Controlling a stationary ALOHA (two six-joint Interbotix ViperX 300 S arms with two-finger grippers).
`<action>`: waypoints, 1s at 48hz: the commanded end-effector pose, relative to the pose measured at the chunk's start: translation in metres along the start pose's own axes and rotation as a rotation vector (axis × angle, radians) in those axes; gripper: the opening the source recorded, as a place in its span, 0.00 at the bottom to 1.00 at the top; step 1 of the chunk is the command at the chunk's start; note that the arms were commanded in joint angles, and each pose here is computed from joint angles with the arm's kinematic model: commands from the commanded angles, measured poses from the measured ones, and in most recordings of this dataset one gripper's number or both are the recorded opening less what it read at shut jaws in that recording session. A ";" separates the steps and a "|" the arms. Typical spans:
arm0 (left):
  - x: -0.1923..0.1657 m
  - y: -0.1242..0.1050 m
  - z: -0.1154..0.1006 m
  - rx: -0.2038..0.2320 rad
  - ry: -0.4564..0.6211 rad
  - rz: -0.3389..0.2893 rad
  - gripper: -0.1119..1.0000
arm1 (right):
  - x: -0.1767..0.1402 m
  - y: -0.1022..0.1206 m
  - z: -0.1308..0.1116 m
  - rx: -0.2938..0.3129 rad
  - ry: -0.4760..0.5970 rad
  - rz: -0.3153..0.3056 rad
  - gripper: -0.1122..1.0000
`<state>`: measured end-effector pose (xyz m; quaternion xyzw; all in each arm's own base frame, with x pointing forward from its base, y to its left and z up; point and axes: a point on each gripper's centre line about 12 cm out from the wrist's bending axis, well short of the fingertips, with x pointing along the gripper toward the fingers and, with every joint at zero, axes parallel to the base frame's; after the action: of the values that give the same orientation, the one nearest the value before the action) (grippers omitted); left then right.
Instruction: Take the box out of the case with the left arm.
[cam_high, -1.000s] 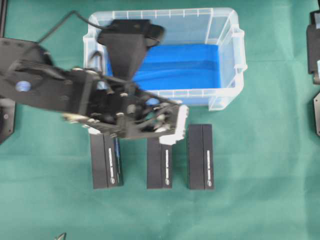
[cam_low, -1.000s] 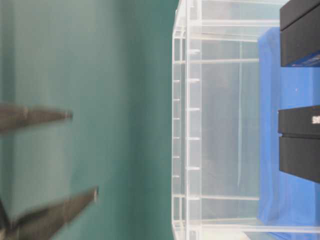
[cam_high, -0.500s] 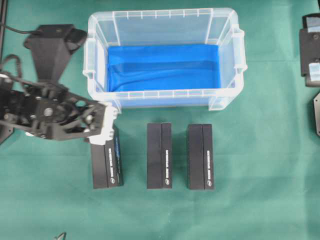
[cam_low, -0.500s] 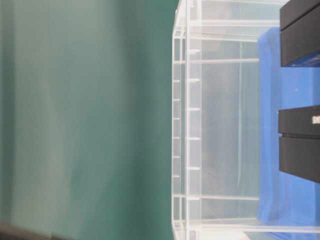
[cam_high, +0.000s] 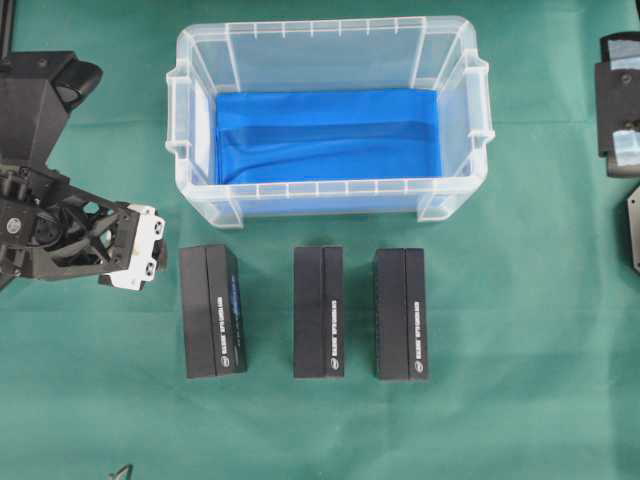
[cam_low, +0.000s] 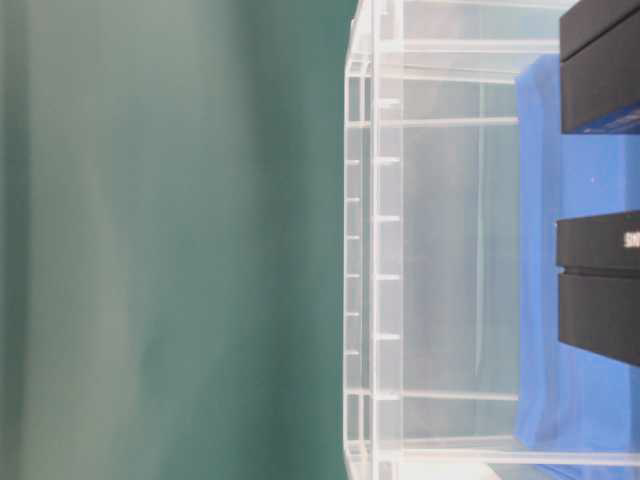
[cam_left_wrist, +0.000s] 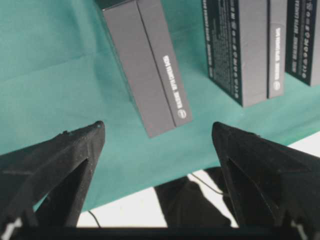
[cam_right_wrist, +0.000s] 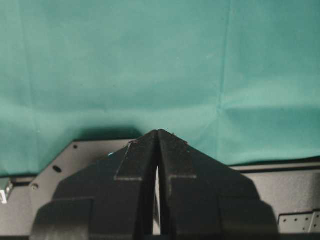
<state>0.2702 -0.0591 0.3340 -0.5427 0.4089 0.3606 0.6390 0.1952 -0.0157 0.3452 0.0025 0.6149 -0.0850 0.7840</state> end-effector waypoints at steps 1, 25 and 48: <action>-0.007 -0.001 0.003 -0.001 -0.013 -0.022 0.84 | -0.003 -0.001 0.002 0.003 -0.011 -0.002 0.10; -0.013 0.028 0.049 -0.094 -0.095 0.078 0.84 | -0.002 0.000 0.002 0.002 -0.009 -0.002 0.10; -0.018 0.043 0.103 -0.068 -0.159 0.108 0.84 | -0.002 0.000 0.002 0.004 -0.011 -0.002 0.10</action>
<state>0.2381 0.0404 0.3330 -0.5047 0.3874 0.4495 0.6271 0.1952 -0.0157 0.3444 0.0024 0.6167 -0.0851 0.7826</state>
